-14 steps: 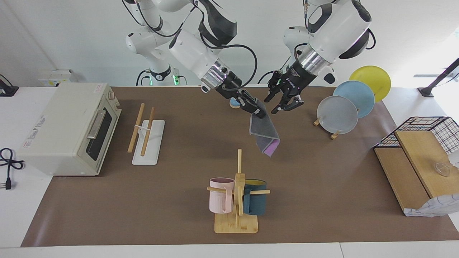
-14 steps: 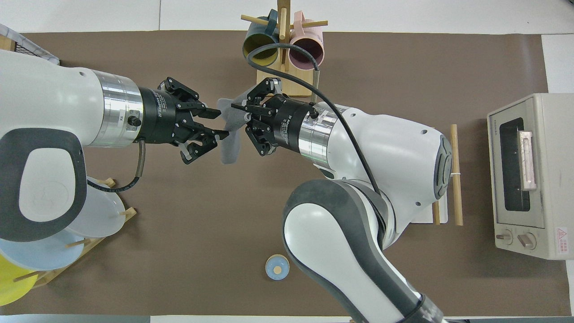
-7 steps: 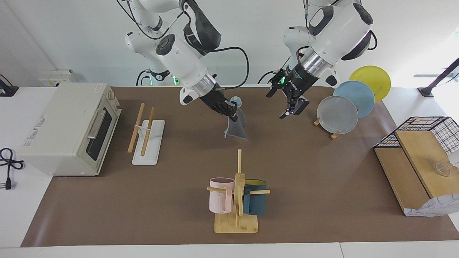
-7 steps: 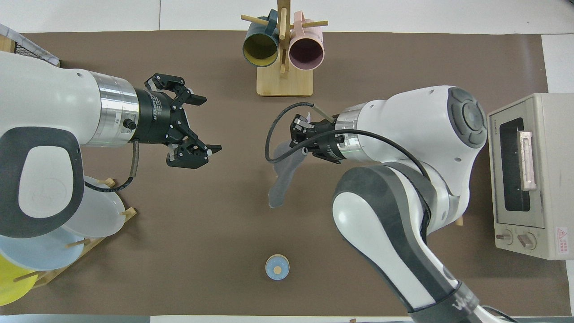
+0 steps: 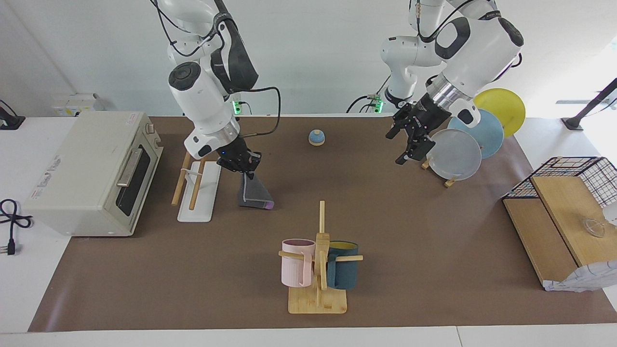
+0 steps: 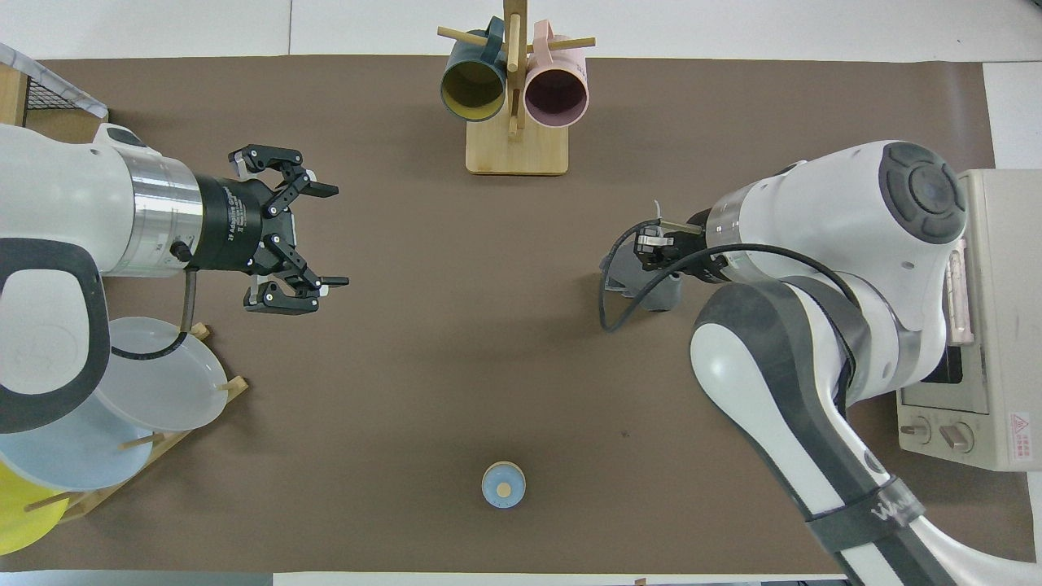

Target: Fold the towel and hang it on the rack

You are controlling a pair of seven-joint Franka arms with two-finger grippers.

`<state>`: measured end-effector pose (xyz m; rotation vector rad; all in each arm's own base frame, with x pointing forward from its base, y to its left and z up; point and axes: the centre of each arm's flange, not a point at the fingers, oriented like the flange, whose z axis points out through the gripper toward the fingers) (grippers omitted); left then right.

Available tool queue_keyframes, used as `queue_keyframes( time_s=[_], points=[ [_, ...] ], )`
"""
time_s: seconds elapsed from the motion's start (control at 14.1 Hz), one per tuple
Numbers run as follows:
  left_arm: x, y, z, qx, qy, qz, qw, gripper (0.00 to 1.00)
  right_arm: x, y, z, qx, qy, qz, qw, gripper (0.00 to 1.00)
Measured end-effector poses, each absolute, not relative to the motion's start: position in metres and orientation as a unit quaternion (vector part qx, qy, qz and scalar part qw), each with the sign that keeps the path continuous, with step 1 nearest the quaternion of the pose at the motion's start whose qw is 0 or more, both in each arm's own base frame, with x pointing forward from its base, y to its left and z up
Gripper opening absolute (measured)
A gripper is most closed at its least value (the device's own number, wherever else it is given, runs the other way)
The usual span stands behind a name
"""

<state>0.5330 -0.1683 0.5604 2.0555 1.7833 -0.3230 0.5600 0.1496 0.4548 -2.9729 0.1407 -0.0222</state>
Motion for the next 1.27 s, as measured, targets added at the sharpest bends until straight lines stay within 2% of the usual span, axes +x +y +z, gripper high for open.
queue_keyframes(
  time_s=[0.42,0.64,0.92,1.27],
  points=[
    [0.539,-0.114,0.554,0.846,0.500,-0.054,0.177,1.00,0.561,0.048,0.451,-0.999,0.016,0.027,-0.016,0.02],
    [0.542,-0.095,0.552,0.892,0.424,-0.022,0.155,1.00,0.558,0.025,0.450,-0.997,0.014,0.042,-0.057,0.02],
    [0.543,-0.075,0.551,0.948,0.296,0.011,0.117,1.00,0.557,0.007,0.453,-0.995,0.012,0.042,-0.094,0.02],
    [0.539,-0.067,0.560,0.989,0.132,0.023,0.056,1.00,0.556,-0.017,0.454,-0.994,0.030,0.046,-0.099,0.02]
  ],
)
